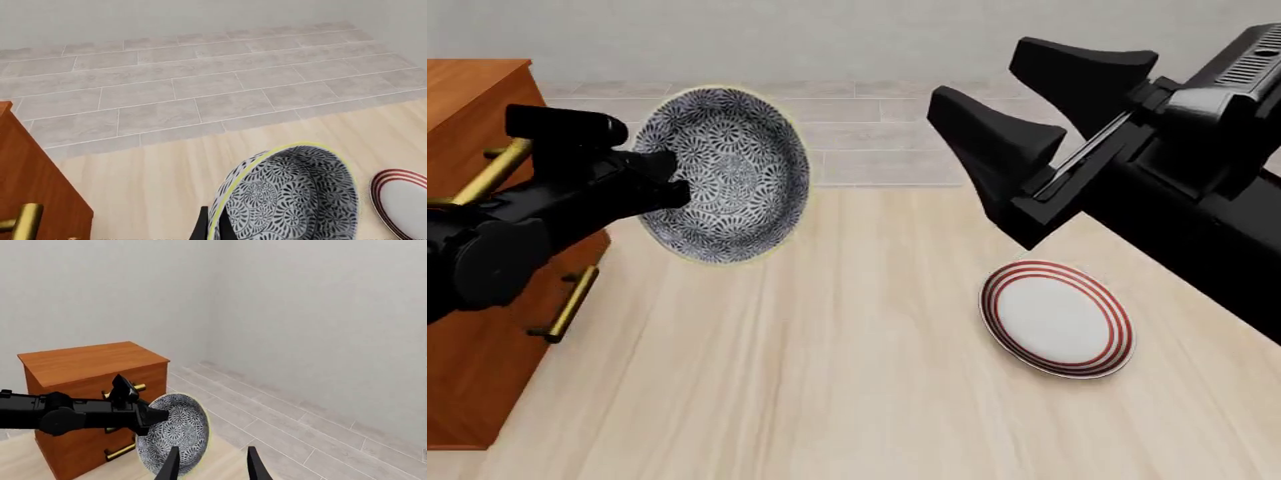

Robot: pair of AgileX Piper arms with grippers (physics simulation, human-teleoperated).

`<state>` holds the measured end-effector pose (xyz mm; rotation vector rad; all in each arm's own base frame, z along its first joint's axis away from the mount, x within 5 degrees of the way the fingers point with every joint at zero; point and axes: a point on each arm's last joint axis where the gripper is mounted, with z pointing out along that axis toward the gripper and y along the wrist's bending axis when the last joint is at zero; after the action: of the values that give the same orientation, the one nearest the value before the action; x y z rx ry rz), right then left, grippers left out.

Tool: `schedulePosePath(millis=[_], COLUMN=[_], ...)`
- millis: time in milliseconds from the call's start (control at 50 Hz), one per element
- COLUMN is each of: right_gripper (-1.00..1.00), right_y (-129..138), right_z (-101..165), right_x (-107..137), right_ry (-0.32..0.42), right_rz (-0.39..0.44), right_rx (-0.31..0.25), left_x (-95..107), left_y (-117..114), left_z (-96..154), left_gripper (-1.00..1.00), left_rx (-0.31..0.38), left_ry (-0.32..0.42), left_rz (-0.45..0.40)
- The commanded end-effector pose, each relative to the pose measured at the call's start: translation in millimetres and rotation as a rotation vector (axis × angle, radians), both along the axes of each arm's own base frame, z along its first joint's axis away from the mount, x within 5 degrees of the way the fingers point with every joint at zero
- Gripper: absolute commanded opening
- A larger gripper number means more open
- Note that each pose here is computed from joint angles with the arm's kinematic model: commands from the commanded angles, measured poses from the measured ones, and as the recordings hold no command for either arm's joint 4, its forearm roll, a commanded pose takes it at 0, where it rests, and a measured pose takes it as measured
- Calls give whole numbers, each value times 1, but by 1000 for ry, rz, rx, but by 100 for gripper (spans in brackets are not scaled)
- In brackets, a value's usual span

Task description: Put the bowl on top of the cabinet.

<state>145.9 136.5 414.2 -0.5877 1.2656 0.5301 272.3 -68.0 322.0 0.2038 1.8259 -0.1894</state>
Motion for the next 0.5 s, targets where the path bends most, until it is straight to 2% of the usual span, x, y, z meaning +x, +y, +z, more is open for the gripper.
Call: schedulePosePath(millis=[20,100,120,160,200,220,240,300,380,400,440,500], right_gripper=[100,100,100,100,100,100,100,100,100,100,100,100], right_y=[-2,-3,-4,-4,-5,-5,-6,-7,-9,-10,-12,-13], right_z=[2,4,4,5,6,7,8,10,13,14,16,18], right_x=[-1,-2,-3,-3,-4,-4,-5,-6,-7,-7,-9,-10], right_ry=[-4,-5,-3,-4,-5,-5,-10,-10,-17,-18,-24,-23], right_rz=[-4,-3,-4,-3,-4,-4,-5,-4,-10,-10,-12,-13], right_rx=[5,8,11,11,15,17,16,21,28,30,31,39], left_x=[2,2,4,5,5,2,5,5,4,0,4,7], left_y=[2,0,9,3,11,25,15,19,22,31,21,22], left_z=[6,6,3,3,1,0,1,-1,2,3,2,1], left_gripper=[-100,-100,-100,-100,-100,-100,-100,-100,-100,-100,-100,-100], left_rx=[-7,-10,-10,-18,-19,9,-11,-31,-12,13,-11,-30], left_ry=[25,35,62,64,82,85,89,110,105,96,112,136], left_rz=[14,7,43,26,55,94,65,88,91,111,90,102])
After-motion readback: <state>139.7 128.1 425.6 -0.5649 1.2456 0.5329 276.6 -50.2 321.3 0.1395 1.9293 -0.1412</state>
